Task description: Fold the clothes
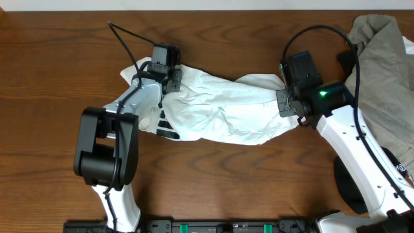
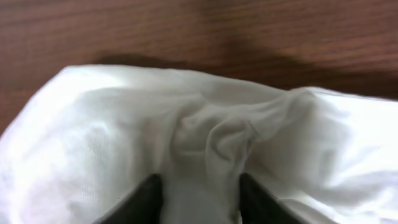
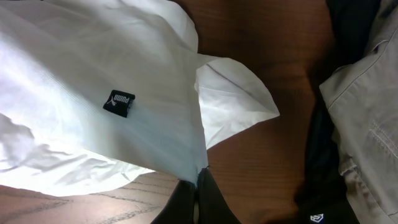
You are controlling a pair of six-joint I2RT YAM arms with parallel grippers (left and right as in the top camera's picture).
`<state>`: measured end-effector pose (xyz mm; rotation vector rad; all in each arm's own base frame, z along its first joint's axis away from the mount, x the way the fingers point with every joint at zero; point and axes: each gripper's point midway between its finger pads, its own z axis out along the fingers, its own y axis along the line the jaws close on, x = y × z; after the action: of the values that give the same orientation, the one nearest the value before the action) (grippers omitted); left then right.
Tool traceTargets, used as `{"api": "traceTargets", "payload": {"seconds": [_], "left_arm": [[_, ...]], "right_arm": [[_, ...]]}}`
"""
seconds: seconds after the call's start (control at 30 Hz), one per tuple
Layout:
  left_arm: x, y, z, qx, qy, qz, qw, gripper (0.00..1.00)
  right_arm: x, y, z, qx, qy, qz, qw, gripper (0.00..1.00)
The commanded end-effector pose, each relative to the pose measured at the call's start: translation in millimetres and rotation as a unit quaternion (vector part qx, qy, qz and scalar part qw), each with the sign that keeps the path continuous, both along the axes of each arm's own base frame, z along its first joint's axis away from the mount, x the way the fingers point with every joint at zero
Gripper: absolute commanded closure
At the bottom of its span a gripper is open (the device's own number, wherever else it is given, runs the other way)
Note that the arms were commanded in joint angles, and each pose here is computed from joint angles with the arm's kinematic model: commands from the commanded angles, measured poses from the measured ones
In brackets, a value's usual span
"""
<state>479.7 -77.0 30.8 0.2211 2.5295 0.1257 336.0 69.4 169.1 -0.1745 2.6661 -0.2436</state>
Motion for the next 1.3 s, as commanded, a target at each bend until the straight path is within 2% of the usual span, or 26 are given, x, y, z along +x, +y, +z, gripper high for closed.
{"api": "traceTargets", "payload": {"seconds": [0.0,0.07,0.13,0.33,0.5,0.63,0.8,0.97,1.13,1.27], "left_arm": [[0,5,-5,0.01,0.005,0.003,1.0,0.77],[0,5,-5,0.01,0.005,0.003,1.0,0.89],[1,5,-2,0.01,0.002,0.003,1.0,0.94],[9,3,27,0.003,-0.032,0.004,0.999,0.94],[13,2,80,-0.01,-0.086,0.004,0.996,0.94],[5,4,128,-0.018,-0.125,0.005,0.992,0.94],[-18,14,189,-0.027,-0.168,0.011,0.985,0.94],[-52,43,253,-0.039,-0.22,0.043,0.974,0.94],[-98,76,314,-0.047,-0.283,0.079,0.955,0.94],[-142,82,357,-0.058,-0.331,0.083,0.938,0.94]], "right_arm": [[1,-4,10,0.003,-0.017,-0.014,1.0,0.99],[1,-3,10,0.004,-0.018,-0.014,1.0,0.99],[2,-3,11,0.004,-0.02,-0.014,1.0,0.99],[5,-2,12,0.007,-0.026,-0.014,1.0,0.99],[6,-2,13,0.008,-0.029,-0.014,0.999,0.99],[9,-1,14,0.01,-0.036,-0.014,0.999,0.99],[19,-2,26,0.023,-0.068,-0.024,0.997,0.99],[24,-27,59,0.025,-0.122,-0.059,0.99,0.99],[18,-54,106,0.017,-0.175,-0.075,0.982,0.99],[1,-61,142,0.019,-0.197,-0.075,0.977,0.99]]}}
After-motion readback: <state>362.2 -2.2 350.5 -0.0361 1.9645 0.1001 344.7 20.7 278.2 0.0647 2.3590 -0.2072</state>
